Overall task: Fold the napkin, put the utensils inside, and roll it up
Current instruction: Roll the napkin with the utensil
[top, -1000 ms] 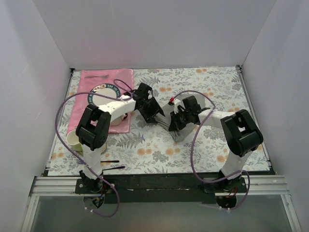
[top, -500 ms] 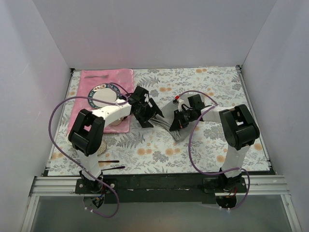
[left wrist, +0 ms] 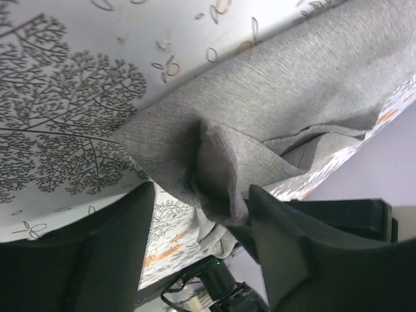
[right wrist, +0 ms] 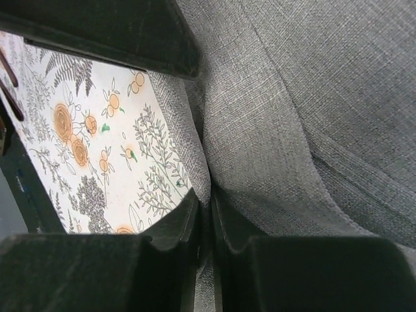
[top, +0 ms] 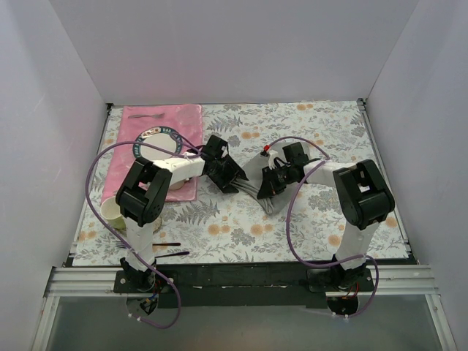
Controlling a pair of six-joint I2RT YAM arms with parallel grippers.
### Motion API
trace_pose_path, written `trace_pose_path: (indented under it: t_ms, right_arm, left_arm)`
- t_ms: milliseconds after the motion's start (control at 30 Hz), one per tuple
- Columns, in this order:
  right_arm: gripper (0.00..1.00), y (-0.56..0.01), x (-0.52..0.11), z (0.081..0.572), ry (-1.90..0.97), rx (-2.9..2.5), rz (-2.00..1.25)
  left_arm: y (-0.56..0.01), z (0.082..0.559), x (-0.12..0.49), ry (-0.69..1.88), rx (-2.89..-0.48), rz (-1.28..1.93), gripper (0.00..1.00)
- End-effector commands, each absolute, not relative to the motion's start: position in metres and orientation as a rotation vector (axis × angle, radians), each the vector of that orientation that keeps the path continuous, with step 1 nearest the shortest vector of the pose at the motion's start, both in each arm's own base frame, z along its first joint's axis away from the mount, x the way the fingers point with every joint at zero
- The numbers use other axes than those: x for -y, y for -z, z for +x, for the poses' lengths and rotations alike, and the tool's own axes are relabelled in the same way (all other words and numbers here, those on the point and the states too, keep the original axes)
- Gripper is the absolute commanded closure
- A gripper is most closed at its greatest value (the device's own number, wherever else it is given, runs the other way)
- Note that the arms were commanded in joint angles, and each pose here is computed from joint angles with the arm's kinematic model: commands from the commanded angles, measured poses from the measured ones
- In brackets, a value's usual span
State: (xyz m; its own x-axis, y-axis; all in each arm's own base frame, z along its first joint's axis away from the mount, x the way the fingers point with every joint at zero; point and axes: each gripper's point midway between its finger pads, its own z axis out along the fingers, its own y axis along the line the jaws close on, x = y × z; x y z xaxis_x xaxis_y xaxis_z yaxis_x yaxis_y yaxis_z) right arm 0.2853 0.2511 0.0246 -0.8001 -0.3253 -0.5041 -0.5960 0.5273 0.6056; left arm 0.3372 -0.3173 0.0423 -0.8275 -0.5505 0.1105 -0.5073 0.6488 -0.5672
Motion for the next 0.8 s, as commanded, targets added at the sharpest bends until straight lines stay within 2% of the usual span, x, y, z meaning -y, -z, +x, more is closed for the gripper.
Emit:
trace_pose_path:
  t_ms: [0,100,133,267,467,667,767]
  right_arm:
    - [0.79,-0.013,-0.234,0.276,-0.953,-2.563,-0.786]
    - [0.73,-0.020,-0.235,0.278,-0.896,-2.544,-0.820]
    - [0.71,-0.022,-0.238,0.276,-0.882,-2.536,-0.842]
    - [0.60,-0.039,-0.242,0.276,-0.793,-2.495,-0.927]
    - [0.44,-0.077,-0.251,0.292,-0.520,-2.319,-1.012]
    - [0.30,-0.084,-0.272,0.298,-0.282,-2.181,-1.115]
    - [0.29,-0.081,-0.280,0.298,-0.177,-2.133,-1.137]
  left_arm:
    - [-0.034,0.346,0.304,0.861,-2.746,-0.920,0.51]
    - [-0.033,0.351,0.294,0.804,-2.742,-0.869,0.68]
    - [-0.032,0.351,0.293,0.793,-2.749,-0.848,0.82]
    - [-0.032,0.348,0.294,0.800,-2.782,-0.828,0.94]
    - [-0.049,0.347,0.303,0.876,-2.788,-0.843,0.99]
    - [-0.059,0.341,0.310,0.933,-2.825,-0.892,1.00]
    - [-0.061,0.339,0.311,0.942,-2.834,-0.913,1.00]
